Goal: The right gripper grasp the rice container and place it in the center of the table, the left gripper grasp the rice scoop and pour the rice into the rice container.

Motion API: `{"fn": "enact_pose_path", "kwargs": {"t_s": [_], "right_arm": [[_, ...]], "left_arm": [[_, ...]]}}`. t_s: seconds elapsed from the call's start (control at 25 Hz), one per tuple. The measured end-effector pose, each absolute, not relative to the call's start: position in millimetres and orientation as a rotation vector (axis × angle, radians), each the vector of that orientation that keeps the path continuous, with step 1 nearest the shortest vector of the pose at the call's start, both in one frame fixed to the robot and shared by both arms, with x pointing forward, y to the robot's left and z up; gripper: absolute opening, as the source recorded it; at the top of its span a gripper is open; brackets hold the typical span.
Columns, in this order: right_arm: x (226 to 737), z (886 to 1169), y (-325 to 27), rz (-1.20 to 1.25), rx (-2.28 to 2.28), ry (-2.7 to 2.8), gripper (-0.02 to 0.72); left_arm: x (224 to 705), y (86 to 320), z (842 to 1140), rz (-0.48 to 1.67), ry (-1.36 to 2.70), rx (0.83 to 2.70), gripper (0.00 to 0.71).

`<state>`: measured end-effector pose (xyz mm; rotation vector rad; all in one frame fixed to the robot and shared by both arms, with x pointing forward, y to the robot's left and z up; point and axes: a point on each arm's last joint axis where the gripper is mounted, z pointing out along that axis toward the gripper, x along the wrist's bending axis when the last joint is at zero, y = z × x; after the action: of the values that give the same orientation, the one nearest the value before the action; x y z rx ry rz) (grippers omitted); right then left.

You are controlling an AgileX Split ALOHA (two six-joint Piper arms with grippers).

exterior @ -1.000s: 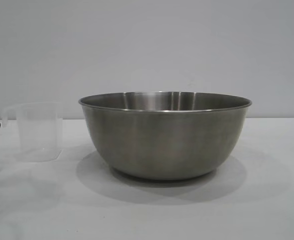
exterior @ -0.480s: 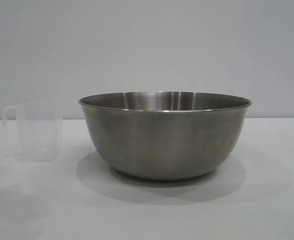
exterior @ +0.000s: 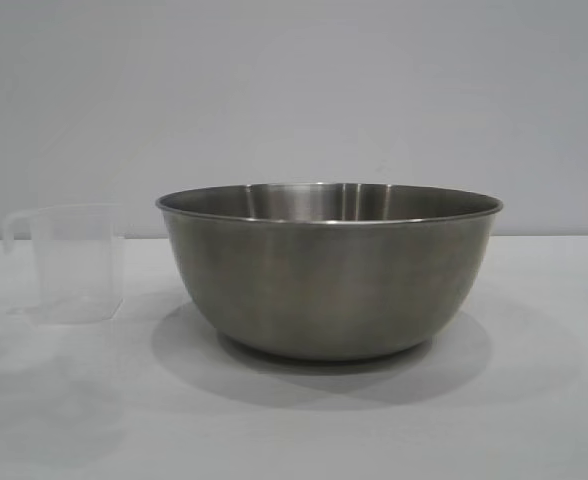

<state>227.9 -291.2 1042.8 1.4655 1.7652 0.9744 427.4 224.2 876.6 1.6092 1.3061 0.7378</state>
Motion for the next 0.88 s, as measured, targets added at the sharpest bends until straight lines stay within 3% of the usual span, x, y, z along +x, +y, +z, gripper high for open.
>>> {"fn": "enact_pose_path", "kwargs": {"t_s": [0.48,0.88], "right_arm": [[227.9,1042.8,-291.2,0.974,1.465,1.765,0.48],[227.9,1042.8,-291.2,0.974,1.465,1.765,0.48]], "left_arm": [[464.7,199.6,883.5,0.67,1.275,1.797,0.266],[465.5,194.0,939.7,0.572,1.287,1.949,0.266]]}}
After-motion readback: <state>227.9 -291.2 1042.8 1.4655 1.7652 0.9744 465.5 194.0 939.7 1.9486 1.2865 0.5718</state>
